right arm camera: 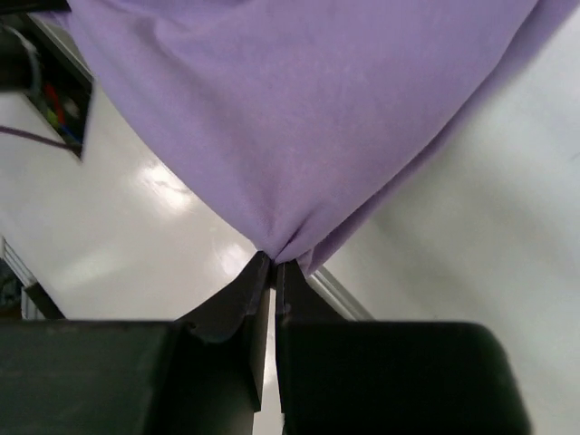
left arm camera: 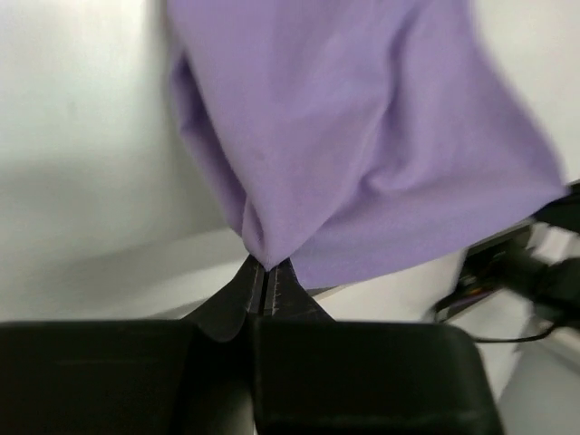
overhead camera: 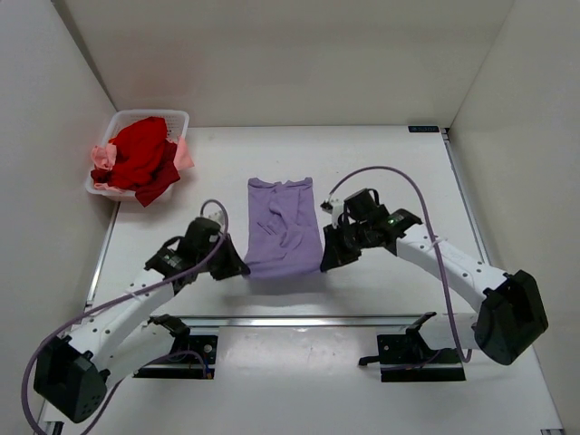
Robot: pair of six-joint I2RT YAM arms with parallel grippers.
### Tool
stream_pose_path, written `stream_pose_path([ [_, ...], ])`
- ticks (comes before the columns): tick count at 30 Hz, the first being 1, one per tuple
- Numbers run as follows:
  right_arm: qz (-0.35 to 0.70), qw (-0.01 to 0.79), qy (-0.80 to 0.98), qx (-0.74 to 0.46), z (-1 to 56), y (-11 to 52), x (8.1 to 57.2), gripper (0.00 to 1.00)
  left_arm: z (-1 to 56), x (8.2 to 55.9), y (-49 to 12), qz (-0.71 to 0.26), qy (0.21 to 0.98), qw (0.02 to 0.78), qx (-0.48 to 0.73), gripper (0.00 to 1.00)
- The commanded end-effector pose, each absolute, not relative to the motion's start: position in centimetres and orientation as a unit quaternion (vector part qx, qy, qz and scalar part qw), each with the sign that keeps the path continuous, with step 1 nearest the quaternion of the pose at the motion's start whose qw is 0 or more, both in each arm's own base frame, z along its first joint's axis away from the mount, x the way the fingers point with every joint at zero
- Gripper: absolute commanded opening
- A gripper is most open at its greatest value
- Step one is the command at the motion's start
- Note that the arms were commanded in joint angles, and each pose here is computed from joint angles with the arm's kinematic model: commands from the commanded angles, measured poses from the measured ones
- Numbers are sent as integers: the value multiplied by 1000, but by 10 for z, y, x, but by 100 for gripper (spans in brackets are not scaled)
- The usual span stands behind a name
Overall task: Fold and stack the t-shirts
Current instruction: Smooth out wrinkles on the folded tshirt
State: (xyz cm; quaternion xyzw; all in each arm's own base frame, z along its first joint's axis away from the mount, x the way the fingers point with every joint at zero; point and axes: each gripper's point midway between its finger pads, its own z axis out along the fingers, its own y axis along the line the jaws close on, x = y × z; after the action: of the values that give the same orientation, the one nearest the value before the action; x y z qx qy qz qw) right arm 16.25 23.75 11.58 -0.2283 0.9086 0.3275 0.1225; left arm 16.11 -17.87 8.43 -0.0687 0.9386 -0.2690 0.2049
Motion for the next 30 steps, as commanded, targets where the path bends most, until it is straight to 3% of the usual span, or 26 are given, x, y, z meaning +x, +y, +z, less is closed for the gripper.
stream_pose_path([
  [1,350,163,892,-235,158,239,186,0,135,198,-173,-294,919,251,-76,0],
  [9,336,201,888,-243,178,244,262,0,175,278,-176,-301,901,299,-89,0],
  [19,302,235,891,-244,175,246,386,0,171,392,-164,-278,895,324,-126,2],
  [21,287,241,897,-232,168,244,414,0,150,420,-163,-271,899,315,-139,13],
  [22,278,247,901,-224,162,243,432,0,142,439,-164,-272,899,311,-143,31],
  [23,266,260,902,-218,159,242,451,4,160,459,-166,-284,889,331,-136,40],
  [24,251,274,904,-209,157,244,471,13,161,482,-168,-293,884,339,-135,53],
  [29,229,313,905,-175,157,237,516,28,179,519,-171,-327,851,379,-156,57],
  [30,222,317,906,-169,157,237,519,37,185,519,-171,-327,848,387,-156,56],
])
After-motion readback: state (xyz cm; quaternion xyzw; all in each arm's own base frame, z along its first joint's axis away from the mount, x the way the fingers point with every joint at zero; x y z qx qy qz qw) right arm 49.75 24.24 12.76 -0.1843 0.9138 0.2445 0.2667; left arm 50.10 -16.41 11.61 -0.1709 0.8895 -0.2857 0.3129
